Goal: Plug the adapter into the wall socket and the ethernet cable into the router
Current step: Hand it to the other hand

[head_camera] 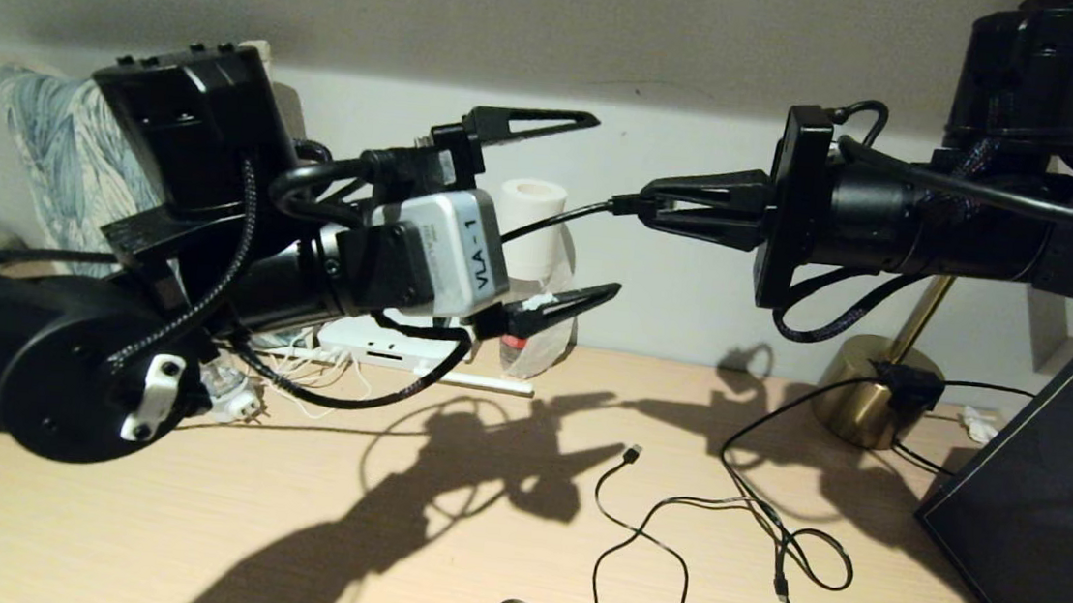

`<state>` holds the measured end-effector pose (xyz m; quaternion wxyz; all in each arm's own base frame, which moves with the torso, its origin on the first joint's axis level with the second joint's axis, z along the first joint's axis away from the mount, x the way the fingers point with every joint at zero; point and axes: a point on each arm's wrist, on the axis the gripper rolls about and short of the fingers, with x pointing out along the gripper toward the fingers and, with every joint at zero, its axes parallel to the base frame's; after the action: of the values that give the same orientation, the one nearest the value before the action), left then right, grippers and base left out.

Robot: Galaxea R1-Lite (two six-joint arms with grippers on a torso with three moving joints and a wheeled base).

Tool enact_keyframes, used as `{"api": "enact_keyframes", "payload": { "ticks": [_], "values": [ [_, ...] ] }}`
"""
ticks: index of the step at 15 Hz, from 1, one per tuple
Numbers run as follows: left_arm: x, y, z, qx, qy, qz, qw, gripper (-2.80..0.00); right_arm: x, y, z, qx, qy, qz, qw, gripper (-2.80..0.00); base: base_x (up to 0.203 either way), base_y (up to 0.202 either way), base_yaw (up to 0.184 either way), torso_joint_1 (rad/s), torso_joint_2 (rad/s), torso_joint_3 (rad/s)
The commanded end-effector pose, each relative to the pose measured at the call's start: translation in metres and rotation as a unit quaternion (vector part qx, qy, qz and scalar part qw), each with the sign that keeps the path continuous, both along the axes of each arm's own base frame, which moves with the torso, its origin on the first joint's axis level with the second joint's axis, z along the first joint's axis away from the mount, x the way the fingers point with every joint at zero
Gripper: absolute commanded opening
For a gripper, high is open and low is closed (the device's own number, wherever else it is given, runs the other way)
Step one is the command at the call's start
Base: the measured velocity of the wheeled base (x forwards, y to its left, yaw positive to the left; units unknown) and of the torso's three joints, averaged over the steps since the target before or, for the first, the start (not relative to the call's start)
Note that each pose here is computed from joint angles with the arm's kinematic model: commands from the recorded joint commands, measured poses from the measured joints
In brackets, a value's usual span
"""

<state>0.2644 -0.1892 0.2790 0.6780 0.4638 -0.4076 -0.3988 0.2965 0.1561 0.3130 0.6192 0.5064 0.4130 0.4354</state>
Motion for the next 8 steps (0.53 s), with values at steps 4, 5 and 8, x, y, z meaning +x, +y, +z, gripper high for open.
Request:
{"api": "enact_keyframes", "payload": {
  "ticks": [4, 5, 8],
  "values": [
    [0.0113, -0.0067, 0.003, 0.004, -0.043, -0.008, 0.9991, 0.0, 0.0039, 0.0018, -0.0042, 0.001, 0.017, 0.002, 1.0, -2.8, 0.0, 0.0, 0.0, 0.0, 0.0, 0.0],
    [0.0132, -0.0077, 0.0008, 0.006, -0.048, -0.007, 0.9988, 0.0, 0.0041, 0.0014, -0.004, 0.003, 0.021, 0.001, 1.0, -2.8, 0.0, 0.0, 0.0, 0.0, 0.0, 0.0],
    [0.0172, -0.0101, -0.0032, 0.007, -0.052, -0.005, 0.9986, 0.0, 0.0028, 0.0, -0.0025, 0.006, 0.024, 0.01, 1.0, -2.8, 0.0, 0.0, 0.0, 0.0, 0.0, 0.0]
  ]
}}
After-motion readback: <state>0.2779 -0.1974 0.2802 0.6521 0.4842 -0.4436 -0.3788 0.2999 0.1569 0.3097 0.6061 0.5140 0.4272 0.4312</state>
